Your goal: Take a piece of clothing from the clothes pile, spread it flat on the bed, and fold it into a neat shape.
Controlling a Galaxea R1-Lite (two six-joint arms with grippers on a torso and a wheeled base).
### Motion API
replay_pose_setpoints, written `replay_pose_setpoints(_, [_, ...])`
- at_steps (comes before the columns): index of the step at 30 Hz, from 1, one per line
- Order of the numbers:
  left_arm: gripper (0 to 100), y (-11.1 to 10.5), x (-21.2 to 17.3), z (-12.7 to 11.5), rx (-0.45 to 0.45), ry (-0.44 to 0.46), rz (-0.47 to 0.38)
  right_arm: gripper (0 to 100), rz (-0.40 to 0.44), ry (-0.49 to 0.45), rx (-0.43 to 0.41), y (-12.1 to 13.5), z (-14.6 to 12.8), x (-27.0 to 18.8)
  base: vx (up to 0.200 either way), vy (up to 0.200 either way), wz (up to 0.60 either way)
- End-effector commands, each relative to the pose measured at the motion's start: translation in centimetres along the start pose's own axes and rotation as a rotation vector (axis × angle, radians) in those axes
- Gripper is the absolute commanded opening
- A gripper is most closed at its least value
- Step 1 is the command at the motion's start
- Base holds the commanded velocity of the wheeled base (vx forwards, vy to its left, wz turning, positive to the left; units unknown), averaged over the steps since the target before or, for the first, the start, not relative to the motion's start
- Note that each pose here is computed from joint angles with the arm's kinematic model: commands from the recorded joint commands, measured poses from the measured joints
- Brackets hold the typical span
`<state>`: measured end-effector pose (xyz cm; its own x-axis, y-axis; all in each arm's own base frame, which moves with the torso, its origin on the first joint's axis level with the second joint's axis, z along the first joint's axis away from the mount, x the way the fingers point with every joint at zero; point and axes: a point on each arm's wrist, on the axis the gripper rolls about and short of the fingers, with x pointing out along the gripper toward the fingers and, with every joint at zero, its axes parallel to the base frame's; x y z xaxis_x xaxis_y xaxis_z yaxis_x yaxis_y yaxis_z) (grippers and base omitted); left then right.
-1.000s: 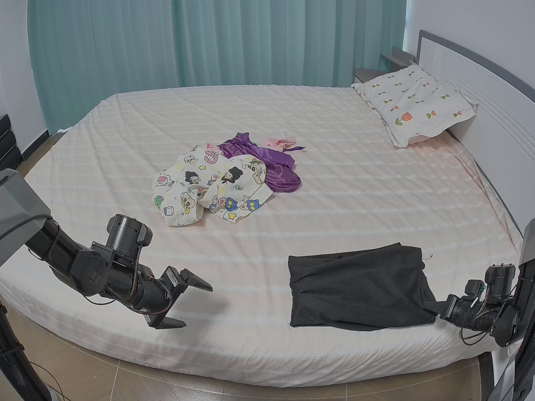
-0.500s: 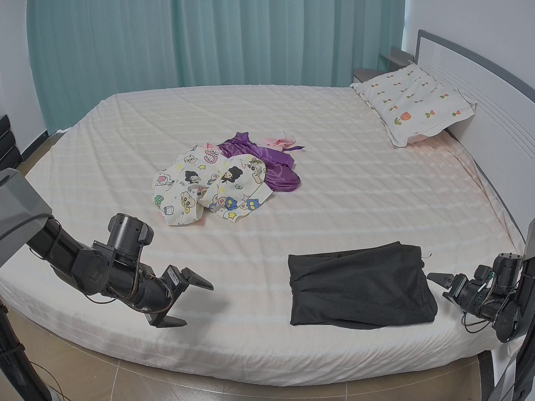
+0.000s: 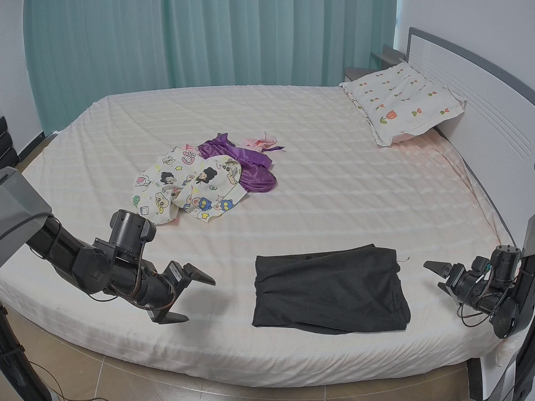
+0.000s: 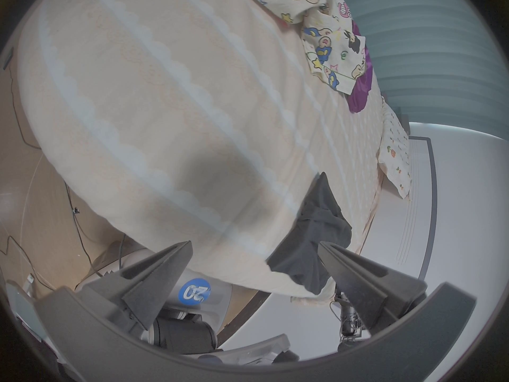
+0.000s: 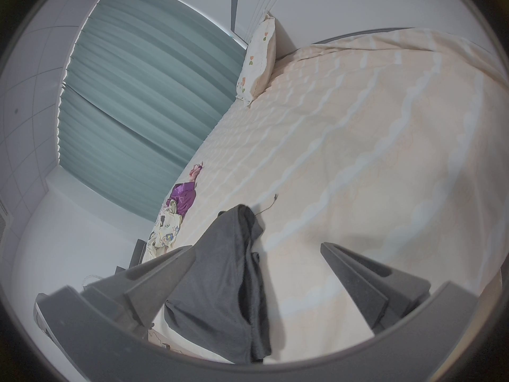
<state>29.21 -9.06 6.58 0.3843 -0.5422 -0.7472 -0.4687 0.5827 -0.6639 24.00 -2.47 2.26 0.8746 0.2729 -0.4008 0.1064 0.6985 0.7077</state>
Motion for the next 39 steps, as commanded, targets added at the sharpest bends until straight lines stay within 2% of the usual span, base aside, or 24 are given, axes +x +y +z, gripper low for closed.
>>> replay_pose_setpoints(1, [100,-0.7,-0.2,0.1,-0.001,-0.034,-0.017,100,0.017,0.000,-0.011,0.4,-0.1,0.1,0.000,-0.200,0.00])
replay_pose_setpoints(6, [100,-2.6,0.8,-0.5,0.034,-0.098,-0.022,100,0.025,0.035,-0.013,0.7,-0.8,0.4,0.000,-0.200,0.00])
replay_pose_setpoints(9, [100,-3.5,1.4,-0.8,0.059,-0.136,-0.012,100,0.030,0.049,-0.016,0.9,-1.1,0.4,0.000,0.000,0.00])
replay_pose_setpoints(11, [100,-4.7,2.3,-0.3,0.084,-0.203,-0.009,100,0.031,0.067,-0.018,1.0,-1.5,0.2,0.000,0.000,0.00])
replay_pose_setpoints(13, [100,-5.5,2.7,0.2,0.094,-0.220,-0.021,100,0.031,0.069,-0.016,1.0,-1.6,0.3,0.000,0.000,0.00])
replay_pose_setpoints(16, [100,-5.5,4.0,0.8,0.144,-0.220,-0.005,100,0.029,0.069,-0.017,1.0,-1.6,0.2,0.000,0.000,0.00])
replay_pose_setpoints(19, [100,-5.0,5.0,1.3,0.272,-0.220,0.035,100,0.020,0.084,-0.015,0.9,-1.9,0.0,0.000,0.000,0.00])
replay_pose_setpoints(21, [100,-4.9,5.1,1.4,0.303,-0.222,0.041,100,0.023,0.093,-0.018,1.0,-2.1,0.0,0.000,0.000,0.00])
replay_pose_setpoints(26, [100,-5.0,5.3,1.9,0.309,-0.242,0.043,100,0.028,0.099,-0.022,1.2,-2.3,0.1,0.000,0.000,0.00])
replay_pose_setpoints(32, [100,-5.4,6.7,3.5,0.318,-0.285,-0.011,100,0.029,0.108,-0.024,1.3,-2.5,0.1,0.000,0.000,0.00])
replay_pose_setpoints(39, [100,-5.6,8.4,4.2,0.320,-0.278,-0.024,100,0.029,0.110,-0.023,1.3,-2.5,0.2,0.000,0.000,0.00])
